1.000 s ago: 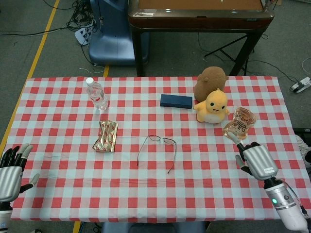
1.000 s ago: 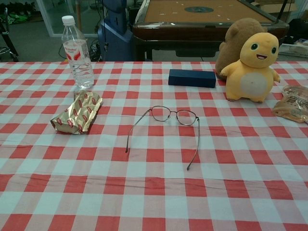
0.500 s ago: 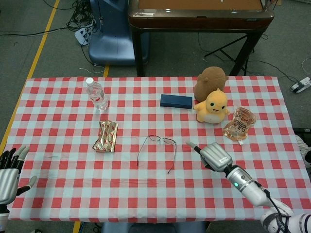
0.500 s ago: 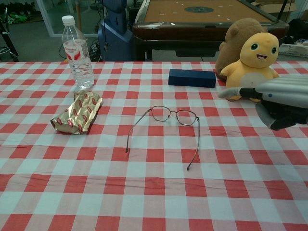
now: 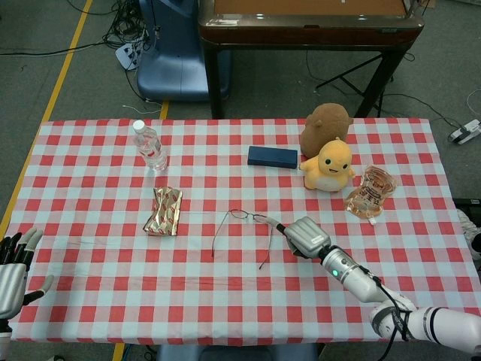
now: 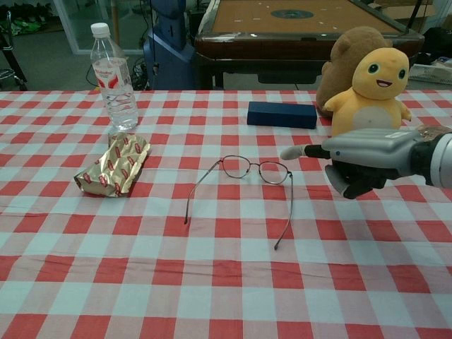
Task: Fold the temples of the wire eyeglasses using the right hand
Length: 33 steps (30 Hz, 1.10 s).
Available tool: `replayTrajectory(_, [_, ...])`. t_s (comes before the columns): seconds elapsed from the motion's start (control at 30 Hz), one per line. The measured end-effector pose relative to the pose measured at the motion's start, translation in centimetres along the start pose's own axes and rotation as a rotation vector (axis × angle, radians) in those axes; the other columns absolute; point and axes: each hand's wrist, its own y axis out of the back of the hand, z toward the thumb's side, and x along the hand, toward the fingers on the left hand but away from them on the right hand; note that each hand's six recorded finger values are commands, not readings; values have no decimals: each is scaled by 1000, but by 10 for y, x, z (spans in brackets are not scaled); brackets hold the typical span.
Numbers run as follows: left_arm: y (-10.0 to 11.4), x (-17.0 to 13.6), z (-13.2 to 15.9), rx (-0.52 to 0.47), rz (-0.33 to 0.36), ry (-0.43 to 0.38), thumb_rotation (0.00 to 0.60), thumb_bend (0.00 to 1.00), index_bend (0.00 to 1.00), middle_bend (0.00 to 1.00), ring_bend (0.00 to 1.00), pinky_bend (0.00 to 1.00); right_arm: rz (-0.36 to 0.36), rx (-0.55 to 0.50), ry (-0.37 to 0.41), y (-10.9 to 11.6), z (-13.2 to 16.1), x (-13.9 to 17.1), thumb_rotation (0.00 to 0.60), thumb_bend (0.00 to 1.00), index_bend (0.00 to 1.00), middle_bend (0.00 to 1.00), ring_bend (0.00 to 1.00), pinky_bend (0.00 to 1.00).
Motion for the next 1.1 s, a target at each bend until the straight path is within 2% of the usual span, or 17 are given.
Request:
replayTrajectory(0.47, [-2,-3,-4,3,-10,11,600,290,0,0,10,0,60,-11,-25,-15,-3,-20,600,962,0,1000,1000,1000])
replayTrajectory(1.1, [-3,-4,-10,13,-17,27,600,290,0,0,10,0,51,-54,-90,-13,-21,-49,600,962,0,1000,1000,1000])
